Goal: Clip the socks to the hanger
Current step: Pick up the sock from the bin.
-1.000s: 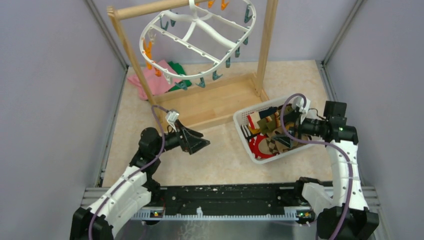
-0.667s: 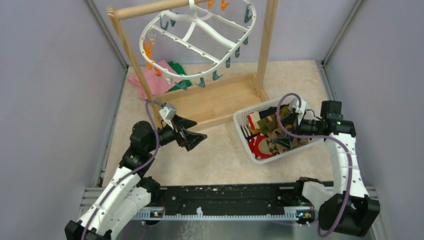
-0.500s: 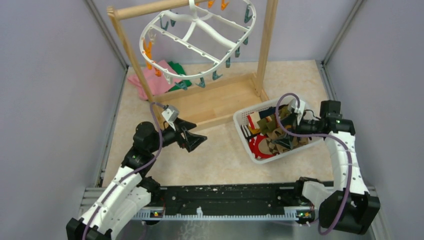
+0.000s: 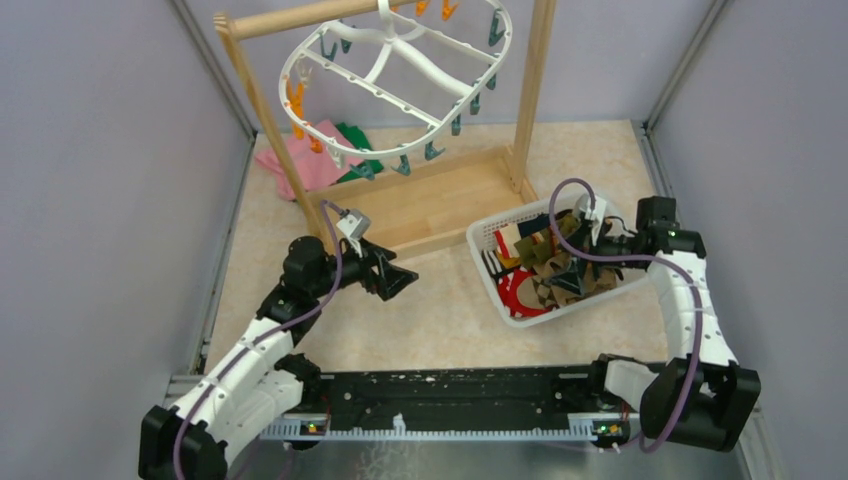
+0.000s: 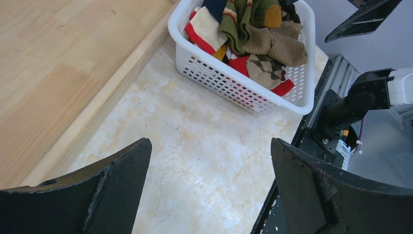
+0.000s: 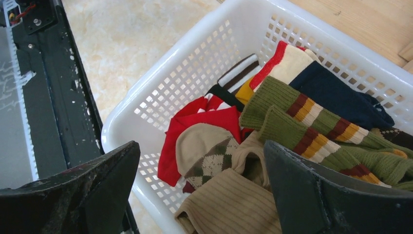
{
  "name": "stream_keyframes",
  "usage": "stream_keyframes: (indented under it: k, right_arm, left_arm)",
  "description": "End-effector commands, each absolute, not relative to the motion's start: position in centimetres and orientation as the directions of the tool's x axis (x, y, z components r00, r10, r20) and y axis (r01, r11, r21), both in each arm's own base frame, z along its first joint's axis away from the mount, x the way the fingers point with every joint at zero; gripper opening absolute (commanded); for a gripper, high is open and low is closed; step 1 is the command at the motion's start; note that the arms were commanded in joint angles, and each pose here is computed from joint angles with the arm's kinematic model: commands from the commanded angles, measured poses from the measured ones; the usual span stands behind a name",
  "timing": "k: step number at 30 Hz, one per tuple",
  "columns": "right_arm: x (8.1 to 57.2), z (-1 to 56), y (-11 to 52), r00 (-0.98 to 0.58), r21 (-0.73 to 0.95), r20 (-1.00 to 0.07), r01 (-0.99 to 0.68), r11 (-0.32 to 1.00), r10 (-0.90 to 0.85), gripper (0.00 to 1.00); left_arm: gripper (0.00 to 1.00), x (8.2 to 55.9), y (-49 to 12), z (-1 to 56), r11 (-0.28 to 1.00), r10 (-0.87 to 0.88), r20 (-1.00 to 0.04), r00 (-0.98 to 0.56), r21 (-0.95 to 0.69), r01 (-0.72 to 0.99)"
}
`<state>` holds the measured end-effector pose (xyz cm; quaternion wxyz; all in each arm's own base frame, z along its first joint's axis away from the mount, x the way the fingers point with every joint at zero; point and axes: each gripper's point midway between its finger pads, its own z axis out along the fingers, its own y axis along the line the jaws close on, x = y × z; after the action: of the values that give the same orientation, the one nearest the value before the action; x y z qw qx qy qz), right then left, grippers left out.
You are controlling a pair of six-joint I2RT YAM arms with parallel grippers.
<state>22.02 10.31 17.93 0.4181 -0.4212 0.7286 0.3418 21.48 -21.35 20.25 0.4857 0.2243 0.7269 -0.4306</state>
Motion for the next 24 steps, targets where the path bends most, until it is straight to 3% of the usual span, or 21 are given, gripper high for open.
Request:
stream_keyframes:
  k: [1, 11, 21, 24]
  right_arm:
    - [23.4, 19.8, 9.6, -0.223, 0.060, -0.906, -0.909, 0.412, -0.360, 0.98]
    - [24.7, 19.5, 9.3, -0.271, 0.135, -0.911, -0.908, 0.397, -0.310, 0.94]
    - [27.2, 22.4, 8.7, -0.342, 0.179, -0.910, -0.834, 0.522, -0.234, 0.91]
    - [27.9, 21.6, 8.5, -0.392, 0.189, -0.889, -0.783, 0.593, -0.234, 0.89]
  left_arm:
    - [0.99, 22.6, -21.6, 21.5, 0.529, -0.093, -0.932, -0.349, -0.344, 0.776]
    - [0.99, 22.8, -21.5, 20.9, 0.541, -0.088, -0.929, -0.360, -0.348, 0.766]
    - [0.99, 22.3, -22.8, 21.1, 0.469, -0.121, -0.883, -0.453, -0.453, 0.759]
    - [0.98, 22.2, -23.6, 20.6, 0.428, -0.152, -0.822, -0.548, -0.555, 0.713]
